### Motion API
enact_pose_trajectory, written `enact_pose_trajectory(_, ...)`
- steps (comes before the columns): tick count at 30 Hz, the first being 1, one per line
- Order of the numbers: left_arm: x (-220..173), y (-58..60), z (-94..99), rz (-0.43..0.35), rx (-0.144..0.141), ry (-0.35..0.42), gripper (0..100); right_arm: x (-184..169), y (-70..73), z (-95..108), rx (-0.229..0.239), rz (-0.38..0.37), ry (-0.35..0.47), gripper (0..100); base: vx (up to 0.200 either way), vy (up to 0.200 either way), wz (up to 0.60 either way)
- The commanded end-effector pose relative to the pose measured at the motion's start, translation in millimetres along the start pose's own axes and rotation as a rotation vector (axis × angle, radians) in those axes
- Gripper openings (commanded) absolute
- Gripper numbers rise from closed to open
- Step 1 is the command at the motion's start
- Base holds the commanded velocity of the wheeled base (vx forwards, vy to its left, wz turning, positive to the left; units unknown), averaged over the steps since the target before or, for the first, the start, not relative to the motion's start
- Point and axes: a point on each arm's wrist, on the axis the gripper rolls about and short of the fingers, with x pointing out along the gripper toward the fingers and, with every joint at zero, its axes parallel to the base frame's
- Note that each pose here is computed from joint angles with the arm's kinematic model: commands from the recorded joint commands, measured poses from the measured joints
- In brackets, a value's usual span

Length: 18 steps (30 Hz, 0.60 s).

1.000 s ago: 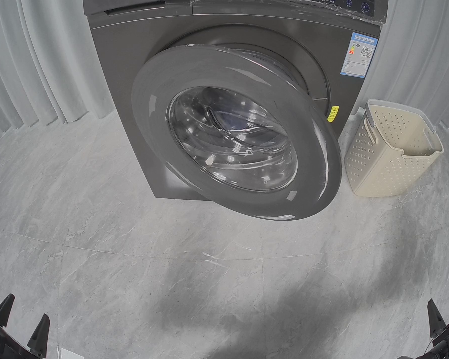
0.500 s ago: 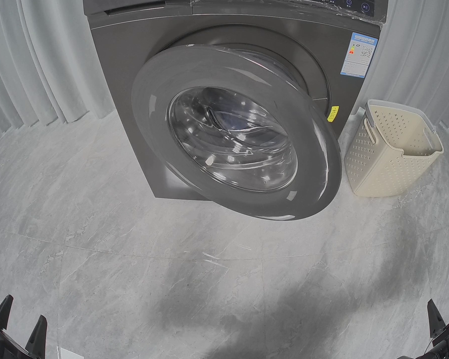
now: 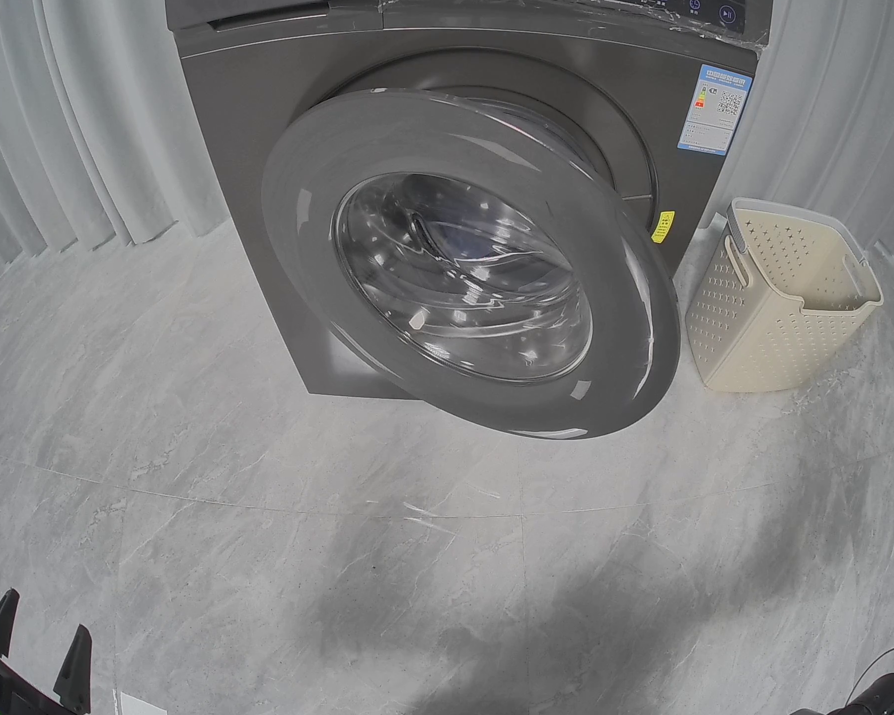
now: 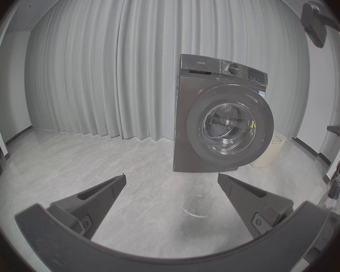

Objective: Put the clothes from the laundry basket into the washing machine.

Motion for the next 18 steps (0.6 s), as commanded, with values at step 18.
enact_pose_trajectory(18,0,-0.3,-7.7,-0.032,0.063,0.036,100,166,45.4,-5,0.502,0.478,0.587,100,0.0,0.0,0.0)
